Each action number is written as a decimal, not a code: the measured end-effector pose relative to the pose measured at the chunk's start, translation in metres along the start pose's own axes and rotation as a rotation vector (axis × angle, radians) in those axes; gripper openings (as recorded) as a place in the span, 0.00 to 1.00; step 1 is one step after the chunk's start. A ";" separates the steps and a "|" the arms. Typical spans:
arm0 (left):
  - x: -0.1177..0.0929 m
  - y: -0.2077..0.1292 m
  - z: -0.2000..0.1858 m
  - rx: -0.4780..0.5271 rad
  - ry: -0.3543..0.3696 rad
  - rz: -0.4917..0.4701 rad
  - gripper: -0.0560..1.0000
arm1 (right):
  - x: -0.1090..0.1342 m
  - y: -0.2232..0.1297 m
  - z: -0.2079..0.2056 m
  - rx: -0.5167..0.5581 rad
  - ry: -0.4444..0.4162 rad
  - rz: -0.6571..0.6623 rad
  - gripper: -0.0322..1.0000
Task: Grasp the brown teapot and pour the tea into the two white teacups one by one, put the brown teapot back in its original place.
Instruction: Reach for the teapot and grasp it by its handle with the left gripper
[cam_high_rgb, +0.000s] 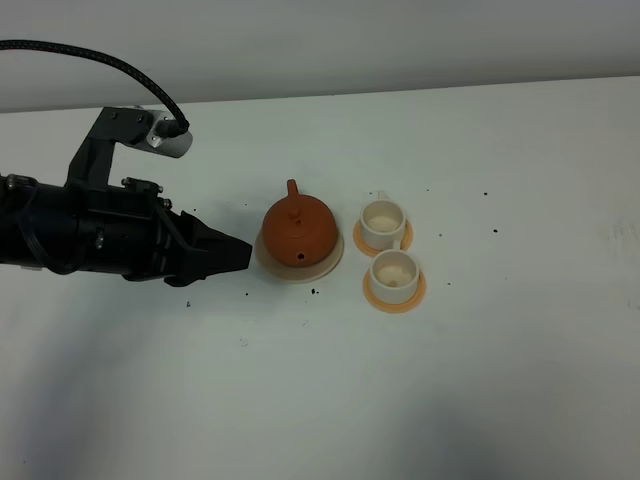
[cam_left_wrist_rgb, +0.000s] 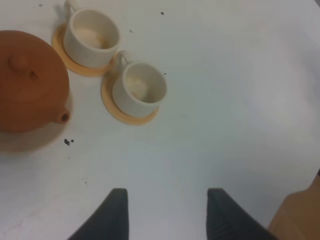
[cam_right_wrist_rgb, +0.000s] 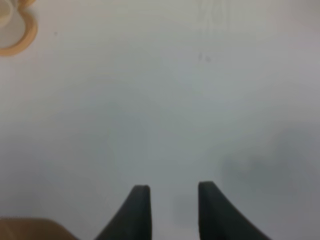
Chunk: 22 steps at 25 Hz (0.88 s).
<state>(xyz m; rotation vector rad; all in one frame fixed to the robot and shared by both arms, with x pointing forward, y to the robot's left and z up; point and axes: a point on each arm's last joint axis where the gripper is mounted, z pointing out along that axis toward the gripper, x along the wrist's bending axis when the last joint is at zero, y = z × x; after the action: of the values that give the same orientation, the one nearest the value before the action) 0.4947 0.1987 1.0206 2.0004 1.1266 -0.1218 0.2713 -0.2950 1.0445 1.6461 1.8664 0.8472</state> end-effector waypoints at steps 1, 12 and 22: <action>0.001 0.000 0.000 -0.001 0.010 0.004 0.41 | -0.001 -0.001 -0.002 -0.017 -0.015 0.018 0.27; 0.003 0.018 -0.008 -0.048 0.077 0.055 0.41 | -0.002 -0.023 -0.030 -0.252 -0.115 0.113 0.27; -0.001 0.047 -0.023 -0.113 0.121 0.103 0.44 | -0.002 -0.023 -0.030 -0.258 -0.112 0.114 0.27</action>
<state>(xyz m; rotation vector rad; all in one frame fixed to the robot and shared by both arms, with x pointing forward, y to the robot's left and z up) 0.5227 0.2014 1.0647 1.9813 1.0784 0.1149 0.2337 -0.3020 1.0480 1.6129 1.5298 0.9771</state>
